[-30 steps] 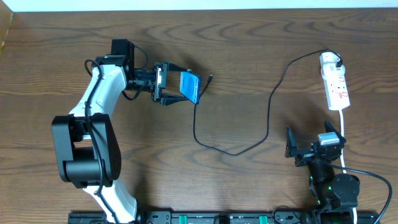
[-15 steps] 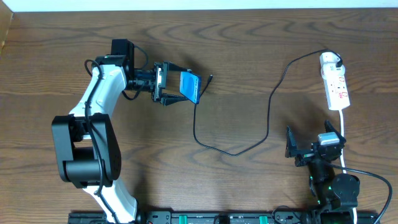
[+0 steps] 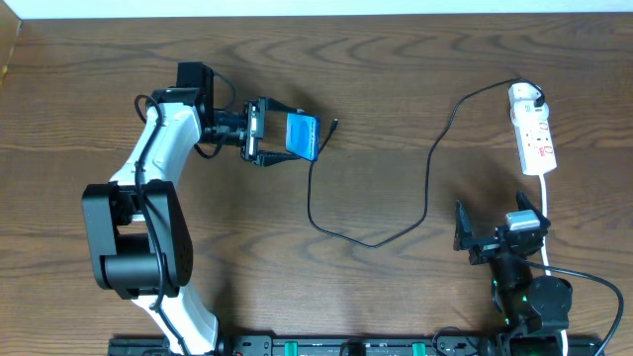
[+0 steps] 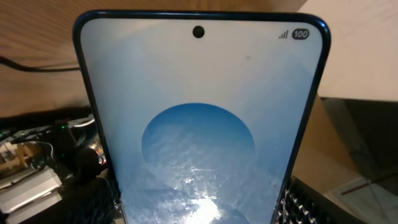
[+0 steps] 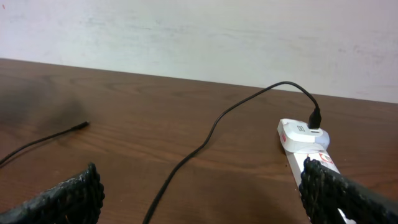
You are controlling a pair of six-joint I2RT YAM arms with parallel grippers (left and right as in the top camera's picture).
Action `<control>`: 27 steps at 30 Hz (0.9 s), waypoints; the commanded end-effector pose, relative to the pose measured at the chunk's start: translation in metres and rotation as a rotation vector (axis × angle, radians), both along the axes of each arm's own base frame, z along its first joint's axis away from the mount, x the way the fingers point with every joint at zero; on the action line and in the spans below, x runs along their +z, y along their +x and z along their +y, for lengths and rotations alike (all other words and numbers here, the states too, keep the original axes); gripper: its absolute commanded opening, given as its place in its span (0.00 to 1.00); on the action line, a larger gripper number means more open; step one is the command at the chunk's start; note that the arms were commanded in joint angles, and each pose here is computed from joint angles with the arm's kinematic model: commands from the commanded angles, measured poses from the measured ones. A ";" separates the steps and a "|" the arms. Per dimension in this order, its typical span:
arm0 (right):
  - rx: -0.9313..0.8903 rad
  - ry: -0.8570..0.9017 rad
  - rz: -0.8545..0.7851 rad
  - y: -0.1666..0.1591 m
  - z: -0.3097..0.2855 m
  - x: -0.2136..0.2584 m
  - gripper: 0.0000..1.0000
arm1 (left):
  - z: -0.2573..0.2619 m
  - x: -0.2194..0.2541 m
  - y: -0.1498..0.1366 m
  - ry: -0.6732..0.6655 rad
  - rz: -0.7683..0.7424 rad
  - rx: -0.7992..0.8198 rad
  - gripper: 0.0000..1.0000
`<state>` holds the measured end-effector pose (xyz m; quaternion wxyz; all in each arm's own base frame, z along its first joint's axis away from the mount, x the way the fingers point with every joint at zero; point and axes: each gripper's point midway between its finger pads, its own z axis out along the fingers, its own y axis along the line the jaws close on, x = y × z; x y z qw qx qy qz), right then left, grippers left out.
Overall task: Plug charger to phone and switch on socket
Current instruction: 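Hold the phone upright near the cable connector with the left gripper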
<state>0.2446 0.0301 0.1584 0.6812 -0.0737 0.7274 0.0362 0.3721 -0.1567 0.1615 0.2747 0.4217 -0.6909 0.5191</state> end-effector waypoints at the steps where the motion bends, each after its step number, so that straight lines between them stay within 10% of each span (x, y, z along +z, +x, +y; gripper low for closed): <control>1: -0.009 0.013 0.007 0.000 -0.002 -0.002 0.99 | -0.003 0.022 -0.003 -0.056 0.001 0.002 0.66; 17: -0.009 0.013 0.008 0.000 -0.002 -0.002 0.99 | -0.003 0.021 -0.003 -0.053 0.021 0.008 0.66; 27: -0.009 0.013 0.008 0.000 -0.002 -0.002 0.99 | 0.014 -0.018 0.004 0.199 0.023 0.054 0.66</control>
